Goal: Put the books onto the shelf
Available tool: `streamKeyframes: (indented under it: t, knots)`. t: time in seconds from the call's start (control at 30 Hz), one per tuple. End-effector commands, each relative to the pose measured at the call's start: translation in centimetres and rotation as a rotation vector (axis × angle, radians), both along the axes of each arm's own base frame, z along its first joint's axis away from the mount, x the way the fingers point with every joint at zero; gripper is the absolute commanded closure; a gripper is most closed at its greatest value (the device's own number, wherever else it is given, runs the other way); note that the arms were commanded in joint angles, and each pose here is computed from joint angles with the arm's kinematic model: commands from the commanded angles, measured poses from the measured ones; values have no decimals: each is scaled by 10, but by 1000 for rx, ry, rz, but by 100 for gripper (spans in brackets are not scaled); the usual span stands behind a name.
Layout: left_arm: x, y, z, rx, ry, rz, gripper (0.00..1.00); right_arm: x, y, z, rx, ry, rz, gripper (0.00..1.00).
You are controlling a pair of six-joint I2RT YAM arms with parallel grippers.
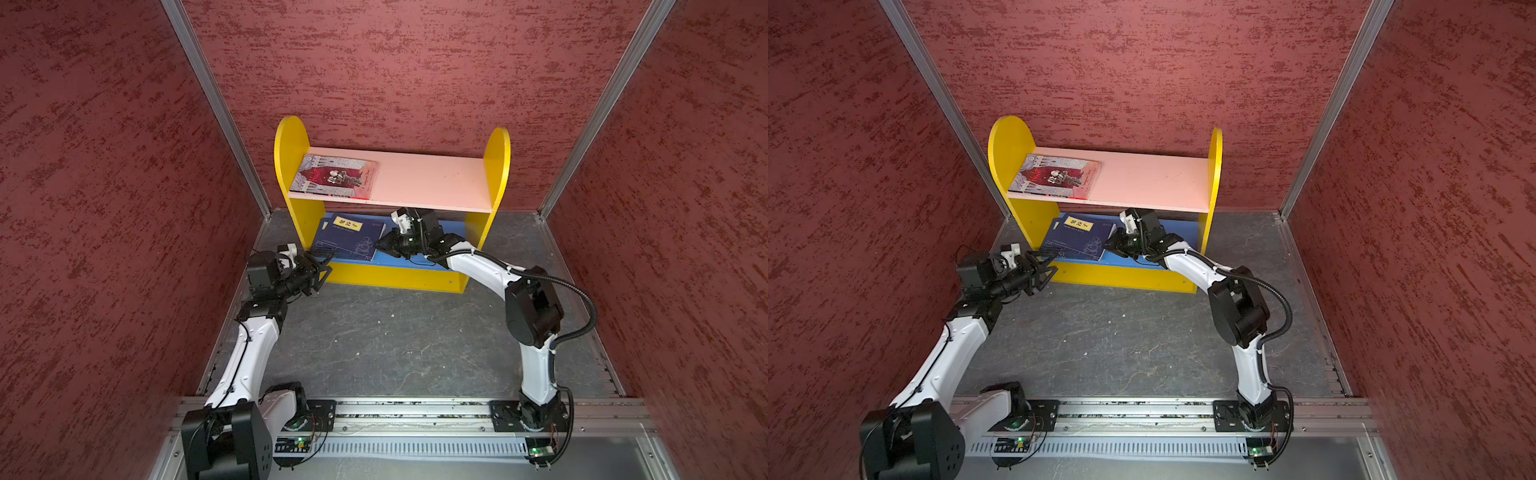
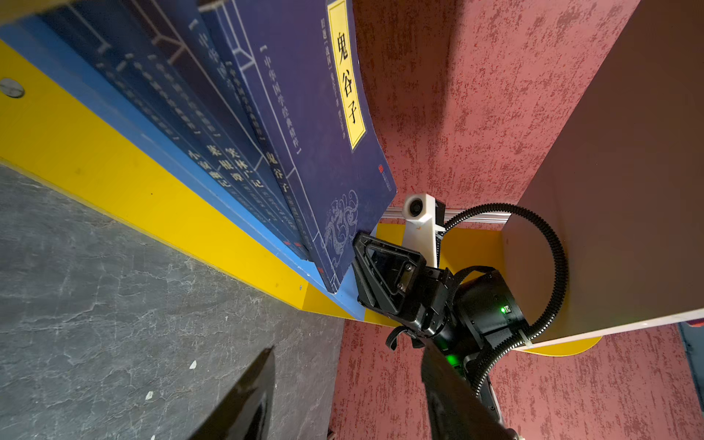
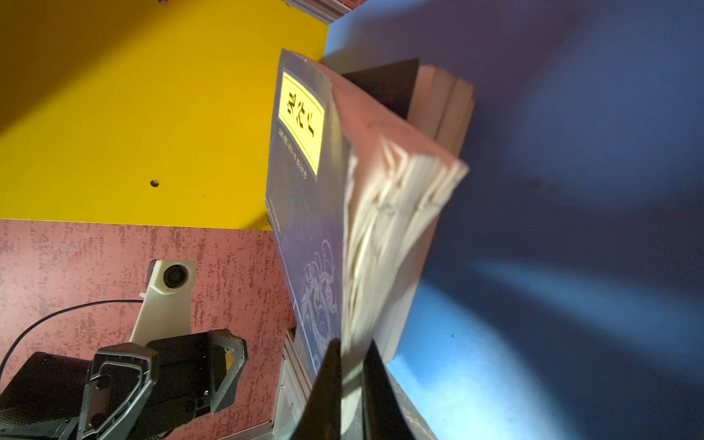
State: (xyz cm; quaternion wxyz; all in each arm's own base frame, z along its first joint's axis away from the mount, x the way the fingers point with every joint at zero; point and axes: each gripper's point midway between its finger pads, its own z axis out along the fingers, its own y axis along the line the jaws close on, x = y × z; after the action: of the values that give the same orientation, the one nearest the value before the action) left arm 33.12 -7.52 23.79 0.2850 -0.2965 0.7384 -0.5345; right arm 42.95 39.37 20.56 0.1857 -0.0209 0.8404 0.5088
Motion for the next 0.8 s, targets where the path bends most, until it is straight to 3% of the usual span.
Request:
streamKeyframes:
  t: [0.0,0.4,0.77]
  knots:
    - [2,1,7,11,-20,-11,38,9,-11,-2,-23,-41,39,89]
    - [2,3,3,12,-12,-4,38,7,0,4,27,-57,171,89]
    - [3,4,2,13,-10,1,38,10,4,7,24,-70,195,87]
